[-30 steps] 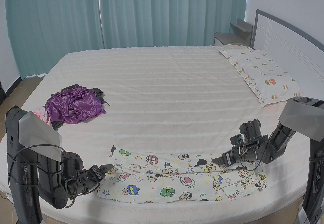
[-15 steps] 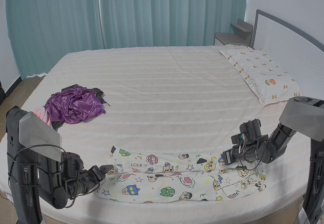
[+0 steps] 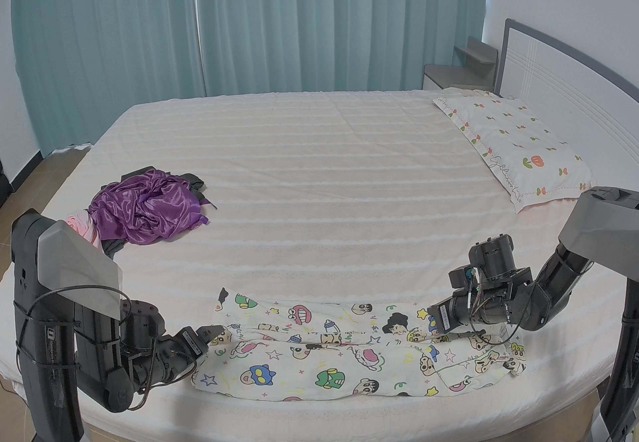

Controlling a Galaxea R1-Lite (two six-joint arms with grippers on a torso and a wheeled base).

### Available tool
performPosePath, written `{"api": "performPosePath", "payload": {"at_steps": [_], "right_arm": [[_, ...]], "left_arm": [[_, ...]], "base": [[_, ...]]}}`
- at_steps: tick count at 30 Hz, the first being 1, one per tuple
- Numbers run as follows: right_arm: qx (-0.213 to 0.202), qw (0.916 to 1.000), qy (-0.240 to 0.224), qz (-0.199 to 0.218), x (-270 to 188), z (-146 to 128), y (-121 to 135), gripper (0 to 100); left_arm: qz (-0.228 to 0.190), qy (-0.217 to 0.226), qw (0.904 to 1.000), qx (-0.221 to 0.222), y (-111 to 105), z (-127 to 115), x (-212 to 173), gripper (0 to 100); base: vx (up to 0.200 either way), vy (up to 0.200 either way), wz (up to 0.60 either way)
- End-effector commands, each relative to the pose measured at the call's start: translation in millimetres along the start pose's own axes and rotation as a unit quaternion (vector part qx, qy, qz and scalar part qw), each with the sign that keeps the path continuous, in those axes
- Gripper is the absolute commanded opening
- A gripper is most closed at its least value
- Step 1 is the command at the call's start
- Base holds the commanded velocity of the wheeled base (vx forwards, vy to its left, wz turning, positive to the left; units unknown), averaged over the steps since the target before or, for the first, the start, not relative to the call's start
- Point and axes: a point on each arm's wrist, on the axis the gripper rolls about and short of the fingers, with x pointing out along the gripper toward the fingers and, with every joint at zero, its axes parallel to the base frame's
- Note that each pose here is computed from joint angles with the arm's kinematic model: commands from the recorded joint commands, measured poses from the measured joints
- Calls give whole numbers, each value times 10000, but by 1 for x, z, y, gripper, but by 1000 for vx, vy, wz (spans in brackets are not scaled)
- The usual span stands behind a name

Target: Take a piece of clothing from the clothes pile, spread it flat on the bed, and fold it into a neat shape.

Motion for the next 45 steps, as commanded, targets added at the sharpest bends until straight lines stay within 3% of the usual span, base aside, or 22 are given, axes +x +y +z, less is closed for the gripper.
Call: {"api": "performPosePath", "payload": {"at_steps": [1, 10, 11, 18, 24, 31, 39, 45], "right_arm": [[-72, 9999, -68, 61, -4, 3, 6, 0], [-72, 10000, 25, 51, 3, -1, 6, 0], [-57, 10000, 62, 41, 4, -3, 5, 100], [21, 10000, -10, 22, -8, -2, 3, 100], [952, 9949, -196, -285, -36, -3, -26, 100], [1528, 9869, -53, -516, -47, -24, -69, 100], [1662, 9855, -262, -209, -34, -33, -83, 100], [1697, 9850, -177, -245, -14, -53, -89, 100]], "left_arm": [[-54, -45, 10000, 6, -1, 1, 0, 100], [-49, -51, 10000, 6, -1, 1, 0, 100], [-49, -51, 10000, 6, -1, 1, 0, 100], [-49, -51, 10000, 6, -1, 1, 0, 100], [-49, -51, 10000, 6, -1, 1, 0, 100], [-49, -51, 10000, 6, -1, 1, 0, 100], [-43, -46, 10000, 5, -1, 1, 0, 100], [-45, -68, 10000, 6, -1, 1, 0, 100]], "base": [[0, 0, 0], [0, 0, 0], [0, 0, 0], [0, 0, 0], [0, 0, 0], [0, 0, 0], [0, 0, 0], [0, 0, 0]]}}
